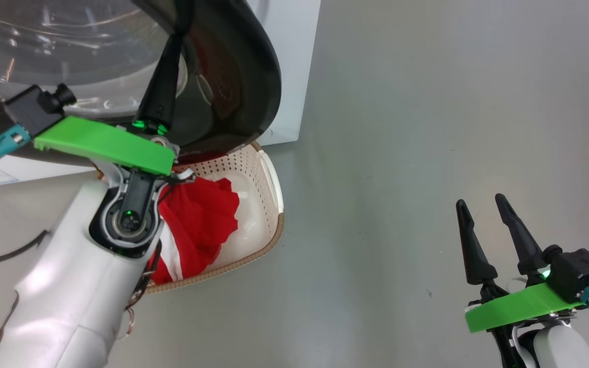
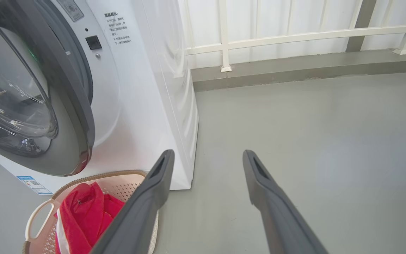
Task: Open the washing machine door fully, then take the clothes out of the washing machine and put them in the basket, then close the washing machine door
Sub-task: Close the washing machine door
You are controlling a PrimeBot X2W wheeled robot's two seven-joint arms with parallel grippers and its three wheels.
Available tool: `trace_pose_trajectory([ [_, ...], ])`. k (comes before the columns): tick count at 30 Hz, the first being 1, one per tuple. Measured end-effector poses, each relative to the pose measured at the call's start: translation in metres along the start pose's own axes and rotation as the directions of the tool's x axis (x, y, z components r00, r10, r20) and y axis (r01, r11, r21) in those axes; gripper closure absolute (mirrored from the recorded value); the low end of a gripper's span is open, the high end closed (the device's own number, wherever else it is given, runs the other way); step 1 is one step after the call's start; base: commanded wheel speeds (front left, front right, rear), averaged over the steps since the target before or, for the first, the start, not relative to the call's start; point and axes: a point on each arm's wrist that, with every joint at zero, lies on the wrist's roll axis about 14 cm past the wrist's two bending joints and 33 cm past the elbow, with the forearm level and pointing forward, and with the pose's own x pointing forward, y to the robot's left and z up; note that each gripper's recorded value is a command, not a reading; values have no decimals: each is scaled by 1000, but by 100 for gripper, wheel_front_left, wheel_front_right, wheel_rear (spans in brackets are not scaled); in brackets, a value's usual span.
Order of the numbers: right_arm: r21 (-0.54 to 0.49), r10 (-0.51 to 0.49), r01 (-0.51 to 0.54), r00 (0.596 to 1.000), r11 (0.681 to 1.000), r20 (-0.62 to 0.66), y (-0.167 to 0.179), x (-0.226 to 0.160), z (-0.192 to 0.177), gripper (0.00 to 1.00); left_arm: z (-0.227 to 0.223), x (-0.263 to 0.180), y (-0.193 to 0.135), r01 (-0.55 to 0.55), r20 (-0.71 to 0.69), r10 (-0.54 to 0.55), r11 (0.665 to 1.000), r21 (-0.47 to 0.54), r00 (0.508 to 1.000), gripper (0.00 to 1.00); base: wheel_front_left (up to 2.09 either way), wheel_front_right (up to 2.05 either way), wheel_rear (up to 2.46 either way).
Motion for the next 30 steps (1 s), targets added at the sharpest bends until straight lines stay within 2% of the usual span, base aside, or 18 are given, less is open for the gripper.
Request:
trace_pose_trajectory([
  [8,2,11,-11,1000,1000,17,4,-1,6,0,2,-10,-4,3,-3,-3,999,47,1000,100,0,0,0],
  [13,-1,27,-27,999,1000,27,9,-3,9,0,-5,-35,13,-56,-15,57,997,60,998,100,0,0,0],
  [15,1,34,-34,999,999,33,11,-3,11,0,-6,-46,21,-82,-18,84,995,64,996,91,0,0,0],
  [16,1,36,-36,999,999,35,12,-3,12,0,-7,-52,25,-97,-18,98,993,69,995,91,0,0,0],
  [18,0,38,-38,999,999,26,12,-7,9,0,-4,-63,34,-131,-4,131,989,63,991,74,0,0,0],
  [20,-3,41,-41,999,999,18,13,-11,7,0,1,-75,42,-163,17,162,985,62,987,65,0,0,0],
  [22,-2,48,-48,999,999,18,16,-13,7,0,5,-87,49,-192,33,190,979,64,981,51,0,0,0],
  [26,-2,61,-61,998,998,16,20,-15,6,0,14,-110,61,-243,71,238,967,75,969,2,0,0,0],
  [30,-4,81,-81,996,997,24,27,-13,9,0,19,-132,71,-283,97,274,954,100,957,0,0,0,0],
])
